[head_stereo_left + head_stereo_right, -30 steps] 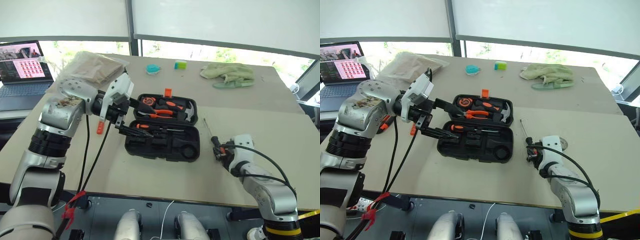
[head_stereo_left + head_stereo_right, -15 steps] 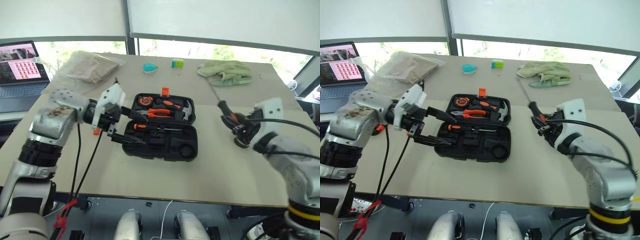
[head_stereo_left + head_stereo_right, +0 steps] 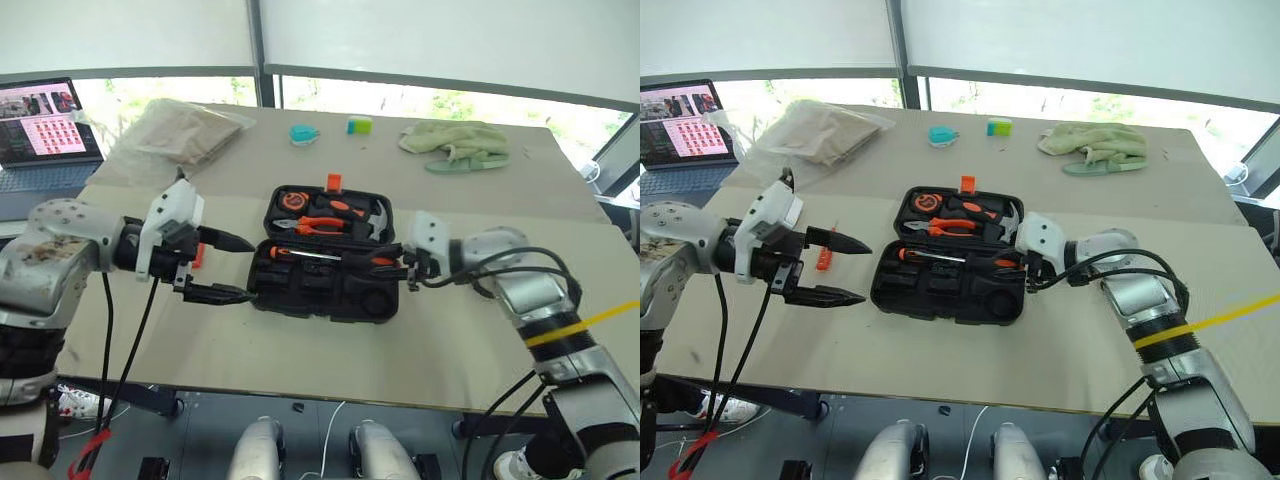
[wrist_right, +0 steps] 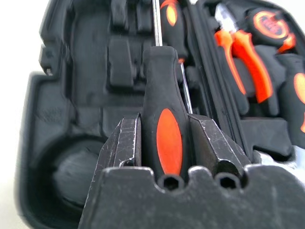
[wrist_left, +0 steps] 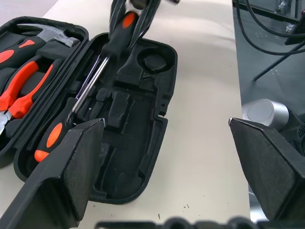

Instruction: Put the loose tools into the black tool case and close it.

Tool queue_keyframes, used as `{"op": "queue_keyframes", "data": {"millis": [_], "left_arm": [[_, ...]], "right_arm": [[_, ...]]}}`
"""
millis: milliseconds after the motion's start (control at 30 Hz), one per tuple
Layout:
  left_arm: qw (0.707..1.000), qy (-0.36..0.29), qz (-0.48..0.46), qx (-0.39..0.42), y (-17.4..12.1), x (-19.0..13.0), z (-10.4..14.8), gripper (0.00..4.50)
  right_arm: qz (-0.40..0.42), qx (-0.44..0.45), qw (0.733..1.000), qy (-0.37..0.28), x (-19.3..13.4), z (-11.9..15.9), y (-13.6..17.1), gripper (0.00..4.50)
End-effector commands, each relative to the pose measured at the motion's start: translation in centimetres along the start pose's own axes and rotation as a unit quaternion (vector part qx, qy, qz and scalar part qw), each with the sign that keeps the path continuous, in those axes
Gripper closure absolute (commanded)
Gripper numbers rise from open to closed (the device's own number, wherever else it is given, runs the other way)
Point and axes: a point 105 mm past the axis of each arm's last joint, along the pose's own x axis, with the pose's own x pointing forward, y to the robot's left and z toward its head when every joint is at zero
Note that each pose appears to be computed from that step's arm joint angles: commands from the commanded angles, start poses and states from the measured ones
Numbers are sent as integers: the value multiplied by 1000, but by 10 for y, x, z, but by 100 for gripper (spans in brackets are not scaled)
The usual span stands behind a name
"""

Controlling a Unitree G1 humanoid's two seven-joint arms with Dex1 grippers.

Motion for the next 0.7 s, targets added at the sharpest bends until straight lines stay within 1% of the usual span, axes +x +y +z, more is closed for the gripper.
{"op": "queue_keyframes", "data": {"millis": [33, 133, 267, 400, 467, 500, 600, 700], "left_arm": [[1000, -3, 17, 19, -1, -6, 10, 0], [1000, -5, 21, 20, -2, -6, 11, 0], [1000, -5, 23, 21, -2, -5, 12, 0], [999, -8, 26, 24, 2, -3, 14, 0], [999, -10, 26, 26, 4, -1, 15, 0], [999, -11, 26, 27, 5, -1, 15, 0], [999, -12, 25, 28, 7, 1, 14, 0], [999, -12, 26, 29, 10, 1, 14, 0]], "right_arm": [[-3, -33, 999, 3, 1, 3, -11, 343], [1, -37, 999, 15, 3, -2, -13, 343], [8, -32, 999, 13, 7, -3, -11, 343], [-5, -4, 1000, 20, 14, -7, -14, 343], [-5, 3, 1000, 22, 14, -9, -13, 241], [3, 10, 1000, 16, 14, -7, -9, 227], [2, 41, 999, -14, 11, 5, -8, 124], [-8, 64, 996, -58, 8, 28, -13, 17]]}}
